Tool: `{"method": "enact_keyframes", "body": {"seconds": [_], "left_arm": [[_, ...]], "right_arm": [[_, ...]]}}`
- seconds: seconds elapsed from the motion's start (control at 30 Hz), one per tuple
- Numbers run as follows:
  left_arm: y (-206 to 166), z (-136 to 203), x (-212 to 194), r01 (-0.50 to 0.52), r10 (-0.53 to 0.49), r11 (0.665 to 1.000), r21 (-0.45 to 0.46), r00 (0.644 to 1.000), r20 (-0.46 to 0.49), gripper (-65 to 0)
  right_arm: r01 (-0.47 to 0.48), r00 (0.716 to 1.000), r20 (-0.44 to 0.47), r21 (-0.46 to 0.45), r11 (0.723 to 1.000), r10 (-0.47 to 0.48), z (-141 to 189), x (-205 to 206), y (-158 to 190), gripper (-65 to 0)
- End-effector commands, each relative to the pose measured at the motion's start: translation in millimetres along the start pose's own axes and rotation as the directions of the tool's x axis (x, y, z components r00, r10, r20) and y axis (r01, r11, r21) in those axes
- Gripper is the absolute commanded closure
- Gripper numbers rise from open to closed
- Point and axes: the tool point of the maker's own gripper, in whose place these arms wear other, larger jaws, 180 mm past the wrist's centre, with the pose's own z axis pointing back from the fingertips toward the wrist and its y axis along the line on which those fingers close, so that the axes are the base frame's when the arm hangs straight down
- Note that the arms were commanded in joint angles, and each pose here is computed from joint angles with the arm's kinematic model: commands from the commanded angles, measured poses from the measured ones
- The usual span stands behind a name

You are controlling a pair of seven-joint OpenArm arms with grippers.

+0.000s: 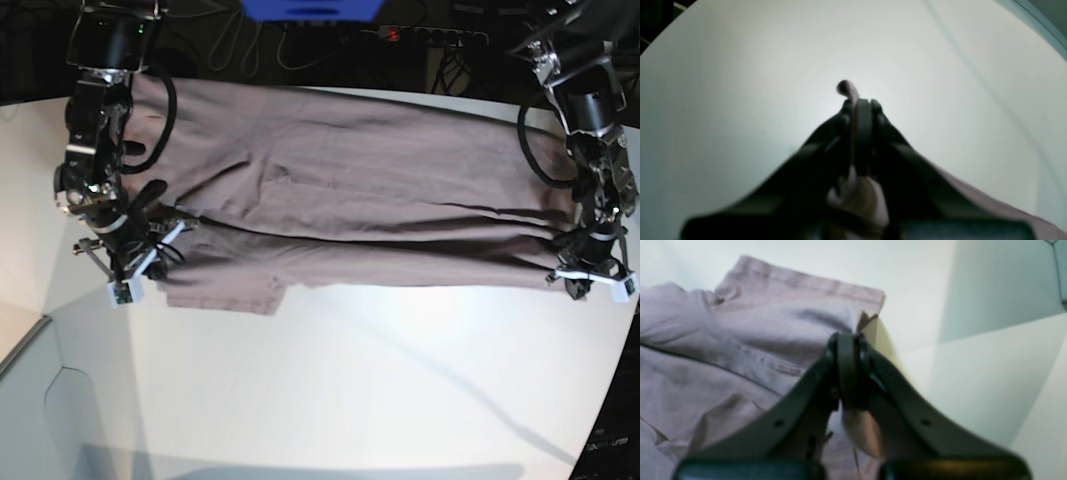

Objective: Layout the t-shirt on the table in an organized manner, then fold the t-shirt properly
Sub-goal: 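Lift the held ends and fold the shirt over toward the collar, then lower the folded edge onto the shirt with both grippers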

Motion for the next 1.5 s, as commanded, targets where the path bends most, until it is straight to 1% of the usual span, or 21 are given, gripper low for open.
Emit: {"method": "enact_keyframes", "body": {"seconds": [0.0,1.2,1.33,1.47], "left_arm": [[1,-2,27,0.005,-0.004,1.000,-0.002,0.998,0.070,0.0],[7,2,25,0.019,-0.019,1.000,0.005,0.998,0.062,0.0],[6,2,26,0.021,-0.021,1.000,0.003,0.998,0.066,0.0],[0,4,42,0.038,-0.037,0.999,-0.009,0.994,0.104,0.0]], "right_arm": [[-0.008,0.998,0.055,-0.012,1.000,0.009,2,18,-6,0.0],[-0.006,0.999,0.050,-0.009,1.000,0.007,5,13,-3,0.0],[-0.018,0.997,0.075,-0.020,1.000,0.020,11,22,-4,0.0],[-0.028,0.994,0.101,-0.027,0.999,0.030,16,31,-5,0.0]]}}
